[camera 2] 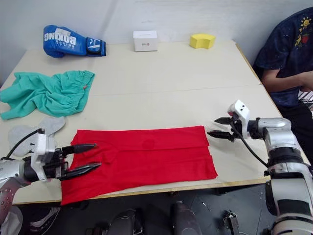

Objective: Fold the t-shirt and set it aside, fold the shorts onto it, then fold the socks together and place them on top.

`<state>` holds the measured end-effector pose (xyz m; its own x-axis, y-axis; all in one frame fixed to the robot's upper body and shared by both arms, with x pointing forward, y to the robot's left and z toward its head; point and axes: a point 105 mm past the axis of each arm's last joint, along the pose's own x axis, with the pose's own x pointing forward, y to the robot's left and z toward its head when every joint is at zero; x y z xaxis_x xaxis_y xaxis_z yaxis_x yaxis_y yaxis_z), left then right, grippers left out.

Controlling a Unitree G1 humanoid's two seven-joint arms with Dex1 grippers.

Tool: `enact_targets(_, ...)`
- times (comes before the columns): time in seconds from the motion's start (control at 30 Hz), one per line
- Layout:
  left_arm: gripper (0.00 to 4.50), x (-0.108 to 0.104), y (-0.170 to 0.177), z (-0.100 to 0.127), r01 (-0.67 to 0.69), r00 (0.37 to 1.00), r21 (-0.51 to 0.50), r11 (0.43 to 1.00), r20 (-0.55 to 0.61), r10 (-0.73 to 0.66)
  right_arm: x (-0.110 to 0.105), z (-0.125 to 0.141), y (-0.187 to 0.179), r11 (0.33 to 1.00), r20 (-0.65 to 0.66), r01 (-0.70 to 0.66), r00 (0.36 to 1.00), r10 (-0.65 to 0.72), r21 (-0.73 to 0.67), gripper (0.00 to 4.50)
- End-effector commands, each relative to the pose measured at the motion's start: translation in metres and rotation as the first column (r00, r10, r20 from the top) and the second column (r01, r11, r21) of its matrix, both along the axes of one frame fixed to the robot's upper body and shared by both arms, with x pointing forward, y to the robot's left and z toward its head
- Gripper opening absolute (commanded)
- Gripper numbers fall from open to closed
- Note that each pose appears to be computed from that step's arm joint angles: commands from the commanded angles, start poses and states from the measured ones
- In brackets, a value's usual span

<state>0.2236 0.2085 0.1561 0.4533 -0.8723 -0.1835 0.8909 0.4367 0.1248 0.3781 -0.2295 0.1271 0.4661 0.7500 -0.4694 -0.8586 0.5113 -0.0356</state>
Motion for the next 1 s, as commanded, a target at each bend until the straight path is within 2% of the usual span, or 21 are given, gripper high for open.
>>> enact_targets(0.03,4.49,0.001,-0.004,0.010,0.004,0.998,-0.026,1.000,0.055,-0.003,0.007,0.001,0.014,0.997,-0.011,-0.065,0.998,0.065,-0.052,3.95)
enact_targets(0.07,4.49,0.003,-0.004,0.010,-0.005,0.998,-0.031,1.000,0.062,0.007,0.009,0.000,0.018,0.996,-0.014,-0.075,0.997,0.075,-0.052,3.95)
enact_targets(0.17,4.50,0.005,-0.006,0.009,-0.010,0.997,-0.029,1.000,0.074,0.012,0.008,-0.004,0.030,0.988,-0.035,-0.136,0.990,0.134,-0.076,3.35)
enact_targets(0.37,4.50,0.009,-0.003,0.009,-0.044,0.995,-0.040,0.998,0.093,0.047,-0.001,-0.004,0.039,0.965,-0.079,-0.252,0.966,0.246,-0.077,1.29)
enact_targets(0.47,4.50,0.008,0.001,0.007,-0.080,0.992,-0.044,0.996,0.095,0.084,0.000,0.001,0.037,0.961,-0.064,-0.256,0.966,0.251,-0.099,0.21)
enact_targets(0.5,4.50,0.008,0.002,0.007,-0.089,0.991,-0.044,0.995,0.095,0.093,0.003,0.005,0.036,0.961,-0.031,-0.248,0.969,0.246,-0.120,0.02)
enact_targets(0.63,4.50,0.008,0.003,0.004,-0.128,0.986,-0.060,0.990,0.100,0.133,0.032,0.026,0.032,0.974,0.187,-0.077,0.975,0.118,-0.213,0.02)
enact_targets(0.8,4.50,0.009,-0.001,0.003,-0.151,0.983,-0.100,0.983,0.089,0.160,0.064,0.059,0.035,0.947,0.398,0.144,0.917,-0.019,-0.287,0.02)
enact_targets(0.9,4.50,0.012,-0.003,0.002,-0.160,0.980,-0.107,0.981,0.100,0.171,0.079,0.074,0.039,0.933,0.464,0.263,0.877,-0.124,-0.248,0.02)
enact_targets(1.0,4.50,0.016,-0.005,0.003,-0.169,0.976,-0.117,0.979,0.116,0.183,0.080,0.074,0.045,0.941,0.468,0.262,0.873,-0.136,-0.215,0.02)
